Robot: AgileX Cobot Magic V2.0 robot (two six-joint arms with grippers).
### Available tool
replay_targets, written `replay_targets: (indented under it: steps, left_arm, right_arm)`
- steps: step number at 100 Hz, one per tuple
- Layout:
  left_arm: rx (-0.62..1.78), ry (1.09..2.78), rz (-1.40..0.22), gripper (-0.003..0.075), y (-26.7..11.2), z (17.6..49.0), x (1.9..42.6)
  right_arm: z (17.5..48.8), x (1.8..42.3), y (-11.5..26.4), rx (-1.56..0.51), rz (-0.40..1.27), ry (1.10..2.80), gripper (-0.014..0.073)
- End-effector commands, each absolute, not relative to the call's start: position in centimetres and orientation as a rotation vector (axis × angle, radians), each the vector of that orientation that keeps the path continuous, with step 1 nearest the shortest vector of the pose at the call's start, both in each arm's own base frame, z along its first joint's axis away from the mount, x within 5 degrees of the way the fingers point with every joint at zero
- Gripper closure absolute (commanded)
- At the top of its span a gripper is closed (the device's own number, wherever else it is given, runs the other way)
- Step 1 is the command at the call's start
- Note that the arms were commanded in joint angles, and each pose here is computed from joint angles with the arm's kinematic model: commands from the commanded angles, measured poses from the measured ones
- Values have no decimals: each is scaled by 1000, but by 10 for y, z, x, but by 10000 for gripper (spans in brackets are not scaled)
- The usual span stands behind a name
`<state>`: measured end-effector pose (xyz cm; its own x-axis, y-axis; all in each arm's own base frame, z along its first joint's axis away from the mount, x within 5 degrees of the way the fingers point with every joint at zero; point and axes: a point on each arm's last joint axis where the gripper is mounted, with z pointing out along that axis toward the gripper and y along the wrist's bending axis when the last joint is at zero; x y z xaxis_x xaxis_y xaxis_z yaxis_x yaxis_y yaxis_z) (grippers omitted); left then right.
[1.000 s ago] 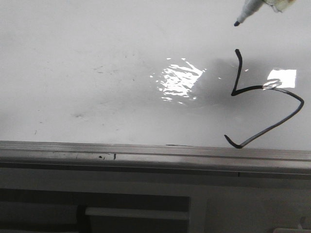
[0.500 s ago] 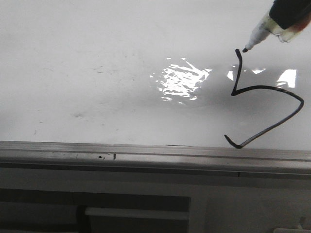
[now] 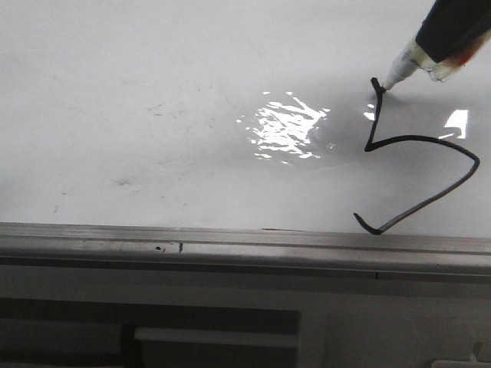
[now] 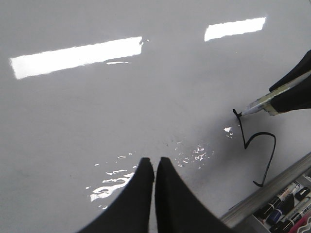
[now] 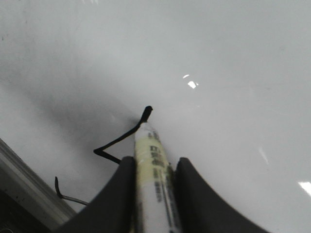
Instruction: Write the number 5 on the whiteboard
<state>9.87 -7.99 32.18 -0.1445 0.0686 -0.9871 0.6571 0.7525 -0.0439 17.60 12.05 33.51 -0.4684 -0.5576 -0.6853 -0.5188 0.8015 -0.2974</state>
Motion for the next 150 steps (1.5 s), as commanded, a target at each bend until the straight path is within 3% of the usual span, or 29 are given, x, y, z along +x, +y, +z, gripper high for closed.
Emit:
replay_targets:
  steps: [1,38,78,97,111,120,135,141,150]
  left_arm:
    - [520,1607,-572,741,-78,335,101]
    - [520,1607,-572,741,-78,335,101]
    - [521,1608,-573,741,-78,335,100]
    - [519,1606,-572,741,-78,335,101]
    - [522,1609,-574,736,-78,335,100]
    - [578,1627,-592,643,-81,337,98]
    - [844,1681,-604,297,-98,343,99]
    - [965,1687,-598,244,-105,345,103]
    - [1091,1662,-618,267,-117,349,108]
  right_arm:
    - [344,180,119,-761,-47,2101,637]
    - [337,181,118,-753,-59,2145,637]
    - [353,167,66,-473,-158,2235,637]
    - [367,163,65,-471,-104,2111,637]
    - [388,152,80,-582,55,1949,638]
    - [399,140,96,-708,176,1811,639]
    - [392,130,126,-958,214,1729,652]
    - [386,129,141,-1047,224,1722,666]
    - [377,127,160,-1149,241,1702,666]
